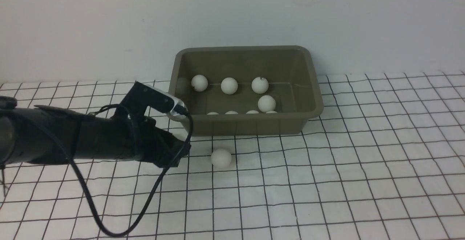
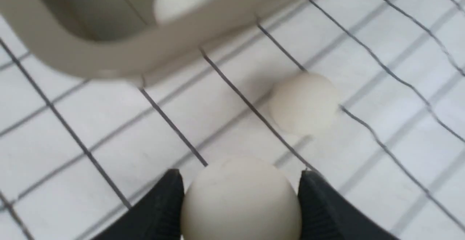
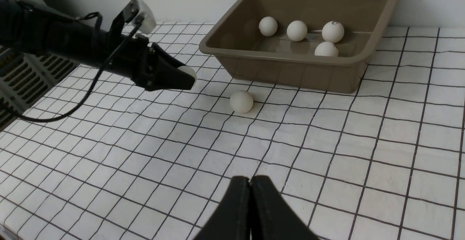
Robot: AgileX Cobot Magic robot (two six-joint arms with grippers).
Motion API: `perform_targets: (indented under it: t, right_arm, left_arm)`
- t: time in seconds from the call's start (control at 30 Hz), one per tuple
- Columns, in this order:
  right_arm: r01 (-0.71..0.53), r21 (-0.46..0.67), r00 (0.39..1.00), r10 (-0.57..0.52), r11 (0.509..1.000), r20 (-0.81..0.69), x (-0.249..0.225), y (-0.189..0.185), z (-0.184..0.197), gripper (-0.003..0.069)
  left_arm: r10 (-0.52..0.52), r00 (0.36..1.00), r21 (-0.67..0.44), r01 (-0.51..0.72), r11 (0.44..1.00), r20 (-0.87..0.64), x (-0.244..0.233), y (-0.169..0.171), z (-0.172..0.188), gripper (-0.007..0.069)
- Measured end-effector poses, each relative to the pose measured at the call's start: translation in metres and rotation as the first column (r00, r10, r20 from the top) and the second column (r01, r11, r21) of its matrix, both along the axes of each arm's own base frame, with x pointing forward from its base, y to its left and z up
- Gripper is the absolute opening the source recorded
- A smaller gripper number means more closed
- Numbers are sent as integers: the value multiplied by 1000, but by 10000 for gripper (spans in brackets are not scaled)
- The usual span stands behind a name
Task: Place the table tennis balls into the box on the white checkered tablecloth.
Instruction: 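Reach for and grasp a ping pong ball on the table beside the basket, then drop the ball into the bin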
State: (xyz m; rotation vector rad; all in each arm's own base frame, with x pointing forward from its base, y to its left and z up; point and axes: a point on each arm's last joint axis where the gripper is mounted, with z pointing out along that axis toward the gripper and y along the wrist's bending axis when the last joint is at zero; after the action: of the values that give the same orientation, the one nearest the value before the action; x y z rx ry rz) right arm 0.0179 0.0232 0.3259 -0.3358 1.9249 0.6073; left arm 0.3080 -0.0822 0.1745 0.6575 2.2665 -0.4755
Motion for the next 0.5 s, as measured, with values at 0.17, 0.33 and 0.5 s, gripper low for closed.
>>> perform_targets:
  t: [0.17, 0.33, 0.5]
  right_arm:
    - [7, 19, 999, -8, 1000, 34, 1, 0, 3, -18]
    - [14, 24, 998, -15, 1000, 55, 2, 0, 5, -18]
    - [14, 27, 998, -16, 1000, 59, 2, 0, 6, -18]
  left_arm:
    - [21, 995, -78, -13, 997, 102, -17, -2, 50, 355]
    - [72, 975, -135, -44, 990, 209, 20, -15, 86, 355]
    - [101, 986, -188, -75, 979, 135, 83, -35, 61, 355]
